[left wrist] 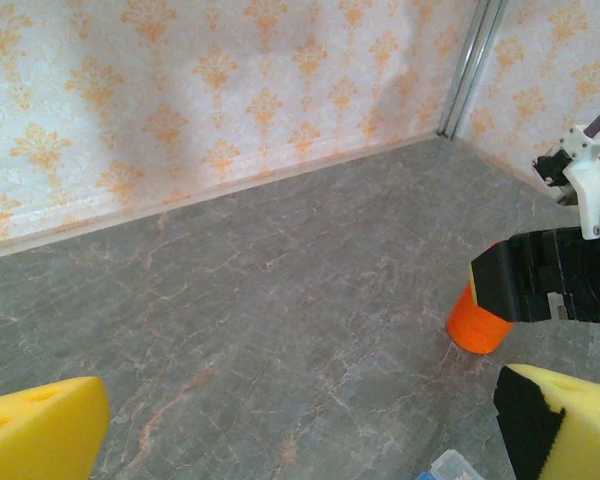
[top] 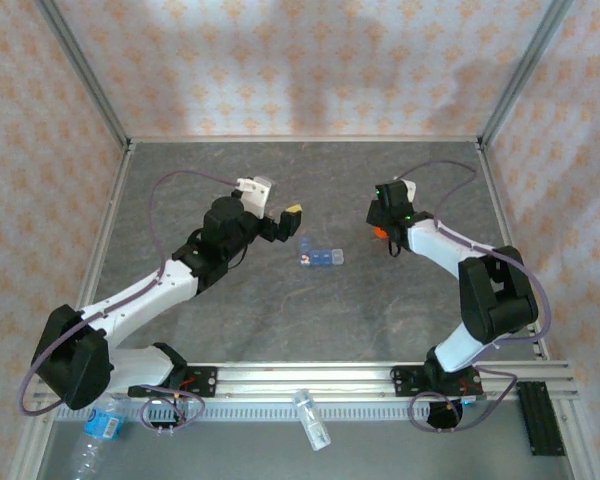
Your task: Sort the pills into containers
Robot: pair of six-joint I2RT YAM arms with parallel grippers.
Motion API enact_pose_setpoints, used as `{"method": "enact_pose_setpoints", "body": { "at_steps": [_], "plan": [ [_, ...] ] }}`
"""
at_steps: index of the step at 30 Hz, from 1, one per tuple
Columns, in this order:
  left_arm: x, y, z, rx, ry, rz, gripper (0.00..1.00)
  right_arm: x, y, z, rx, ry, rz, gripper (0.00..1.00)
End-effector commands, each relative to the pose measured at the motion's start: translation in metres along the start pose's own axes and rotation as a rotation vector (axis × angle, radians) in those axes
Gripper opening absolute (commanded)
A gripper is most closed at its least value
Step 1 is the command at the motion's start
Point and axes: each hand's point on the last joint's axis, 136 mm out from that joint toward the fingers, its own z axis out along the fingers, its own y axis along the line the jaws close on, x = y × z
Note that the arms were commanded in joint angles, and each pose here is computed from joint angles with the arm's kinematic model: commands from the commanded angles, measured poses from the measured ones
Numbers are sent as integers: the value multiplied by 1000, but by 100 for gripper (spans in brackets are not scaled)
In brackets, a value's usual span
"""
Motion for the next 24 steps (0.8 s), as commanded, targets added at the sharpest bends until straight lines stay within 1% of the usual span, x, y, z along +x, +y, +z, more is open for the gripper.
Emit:
{"method": "enact_pose_setpoints", "body": {
  "at_steps": [1,4,8,10,12,14,18,21,24],
  "plan": [
    [-17,5,0,-27,-34,-11,100,-22,3,-14,-28,-33,38,77],
    [-18,3,1,-19,-35,0,100,-47,5,-38,-60,-70,64,83],
    [-21,-1,3,5,-56,6,100,-80,14,-76,-120,-109,73,85],
    [-25,7,4,-40,-88,-40,100,-91,22,-94,-169,-105,72,85],
    [-27,11,5,-67,-93,-56,100,-96,35,-108,-243,-85,68,85],
    [-30,16,7,-95,-104,-80,100,-96,49,-118,-312,-42,65,84],
    [-27,35,10,-205,-111,-126,100,-85,74,-131,-446,74,63,82],
    [-23,37,15,-221,-91,-89,100,-68,89,-135,-495,158,48,81],
    [-19,35,23,-211,-34,-23,100,-45,101,-135,-509,243,9,79]
  ]
}}
